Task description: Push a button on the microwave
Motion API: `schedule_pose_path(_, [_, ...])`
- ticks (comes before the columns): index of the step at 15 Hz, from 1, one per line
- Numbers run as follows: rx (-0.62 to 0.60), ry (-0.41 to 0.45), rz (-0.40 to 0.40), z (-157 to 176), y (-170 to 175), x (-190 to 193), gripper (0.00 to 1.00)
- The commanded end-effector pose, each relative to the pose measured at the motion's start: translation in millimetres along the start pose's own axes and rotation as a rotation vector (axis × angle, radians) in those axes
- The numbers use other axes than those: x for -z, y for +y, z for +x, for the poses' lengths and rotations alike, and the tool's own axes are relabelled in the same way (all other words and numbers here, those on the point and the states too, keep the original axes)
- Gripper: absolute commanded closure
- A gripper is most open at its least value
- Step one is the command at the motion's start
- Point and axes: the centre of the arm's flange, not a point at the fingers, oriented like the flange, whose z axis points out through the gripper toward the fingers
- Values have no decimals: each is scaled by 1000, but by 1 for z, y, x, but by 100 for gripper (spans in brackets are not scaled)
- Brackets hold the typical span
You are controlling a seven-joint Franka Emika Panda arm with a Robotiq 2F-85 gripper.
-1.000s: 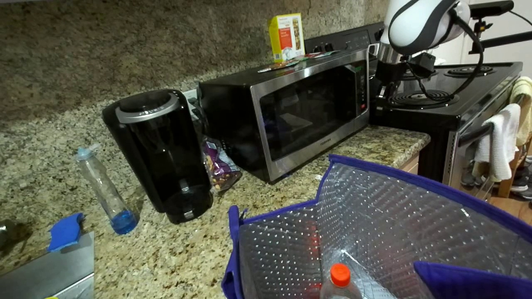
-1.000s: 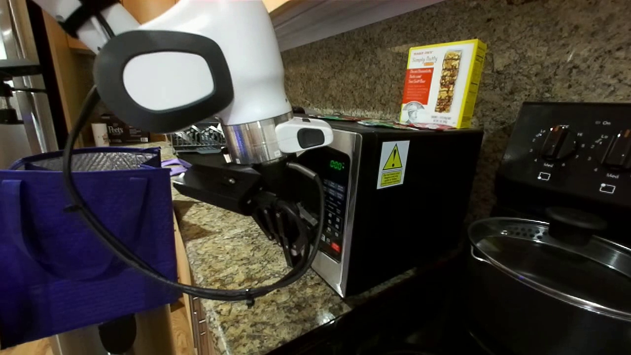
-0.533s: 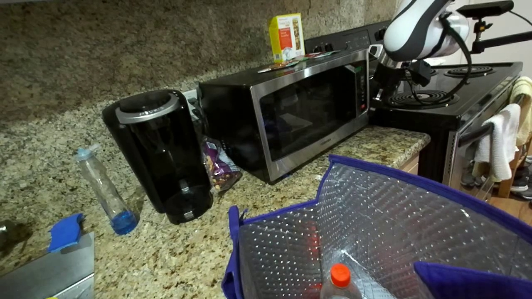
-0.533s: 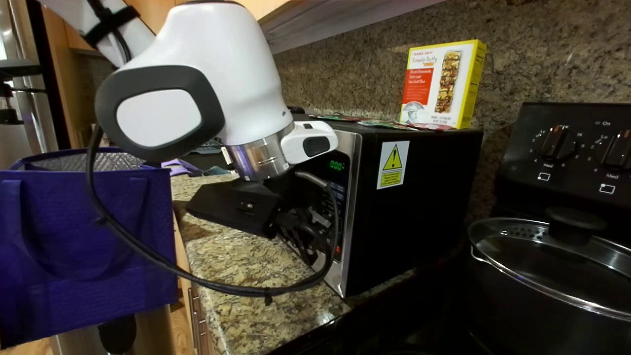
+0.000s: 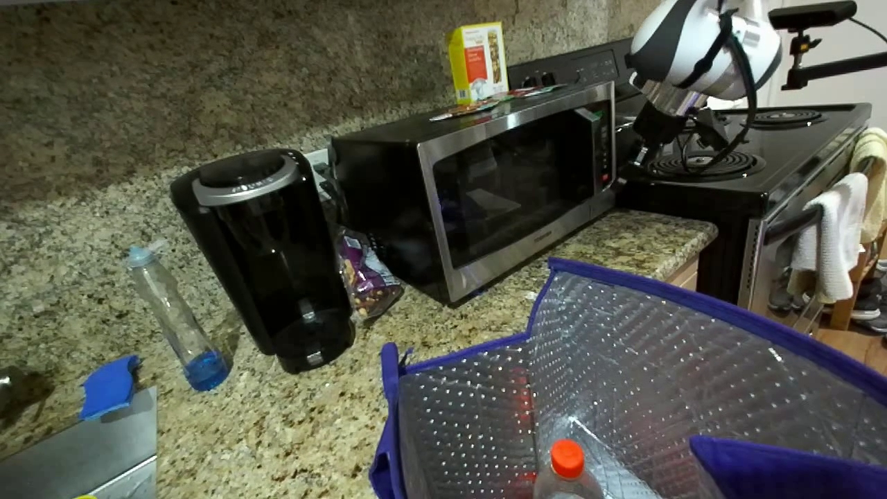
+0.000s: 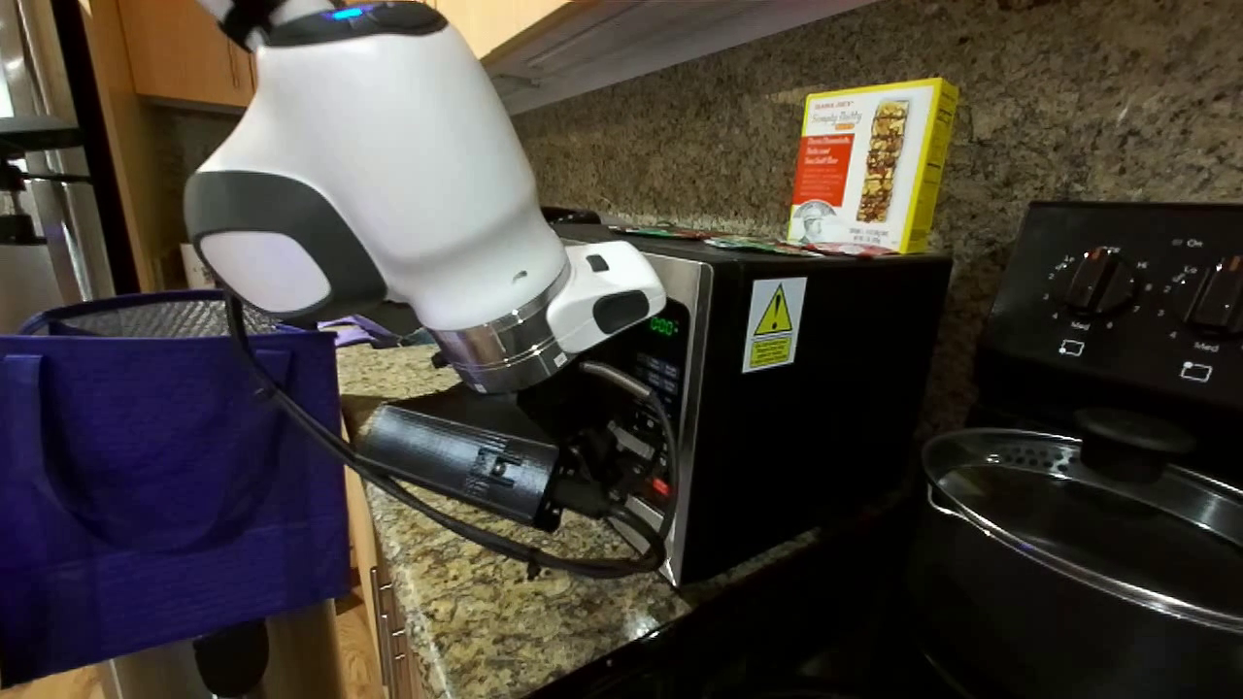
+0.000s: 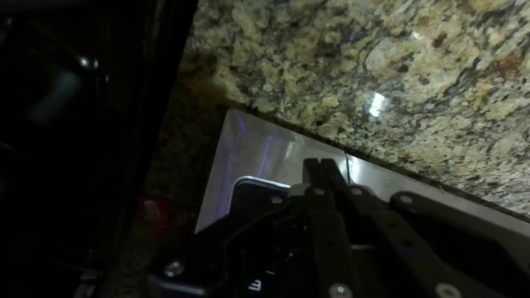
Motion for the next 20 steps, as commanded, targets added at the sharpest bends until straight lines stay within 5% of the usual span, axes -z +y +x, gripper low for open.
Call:
schedule_pose_path(1, [41,87,64,-17,-5,8,94])
schedule_pose_path(11, [156,166,59,-10,-16,-5,95])
schedule_pose_path(15, [190,236,-54,18,-56,-6,96])
schedule_pose_path(20, [168,174,-273,12,-53,8,95])
